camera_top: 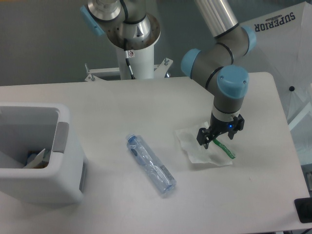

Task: Place the trash in the trash can
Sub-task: 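Lower the gripper and close it on the tissue's green strip, then lift the tissue and carry it over the white bin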

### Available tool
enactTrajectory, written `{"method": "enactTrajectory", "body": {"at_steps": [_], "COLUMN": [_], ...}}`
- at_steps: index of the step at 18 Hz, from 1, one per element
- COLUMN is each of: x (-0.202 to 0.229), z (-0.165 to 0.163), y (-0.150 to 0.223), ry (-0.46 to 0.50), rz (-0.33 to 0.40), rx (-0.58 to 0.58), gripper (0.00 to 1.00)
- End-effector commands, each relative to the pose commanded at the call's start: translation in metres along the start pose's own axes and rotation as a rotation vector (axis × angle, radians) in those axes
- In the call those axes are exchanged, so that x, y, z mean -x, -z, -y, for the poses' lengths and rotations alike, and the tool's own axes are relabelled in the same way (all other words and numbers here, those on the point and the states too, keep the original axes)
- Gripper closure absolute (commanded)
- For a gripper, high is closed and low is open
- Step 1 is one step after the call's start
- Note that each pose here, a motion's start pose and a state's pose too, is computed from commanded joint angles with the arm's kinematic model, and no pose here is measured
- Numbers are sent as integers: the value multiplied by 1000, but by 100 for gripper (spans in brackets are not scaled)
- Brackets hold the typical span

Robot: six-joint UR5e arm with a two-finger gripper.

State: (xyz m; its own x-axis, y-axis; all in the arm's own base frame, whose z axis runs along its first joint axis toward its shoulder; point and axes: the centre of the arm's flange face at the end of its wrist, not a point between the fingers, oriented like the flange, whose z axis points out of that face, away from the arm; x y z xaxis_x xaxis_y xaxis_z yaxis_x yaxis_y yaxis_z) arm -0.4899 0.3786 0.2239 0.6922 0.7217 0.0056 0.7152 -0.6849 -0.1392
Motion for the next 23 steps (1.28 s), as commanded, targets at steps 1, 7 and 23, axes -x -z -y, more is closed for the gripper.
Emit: {"method": "enactTrajectory", "body": {"at_steps": [1, 7, 23], "x": [-1, -3, -25], "z": [-2, -3, 41], "y": [-2, -1, 114], "ry": [-2, -5, -42], "rz": [0, 2, -131], "rx": [-1, -6, -278], "gripper": [6, 54, 100]}}
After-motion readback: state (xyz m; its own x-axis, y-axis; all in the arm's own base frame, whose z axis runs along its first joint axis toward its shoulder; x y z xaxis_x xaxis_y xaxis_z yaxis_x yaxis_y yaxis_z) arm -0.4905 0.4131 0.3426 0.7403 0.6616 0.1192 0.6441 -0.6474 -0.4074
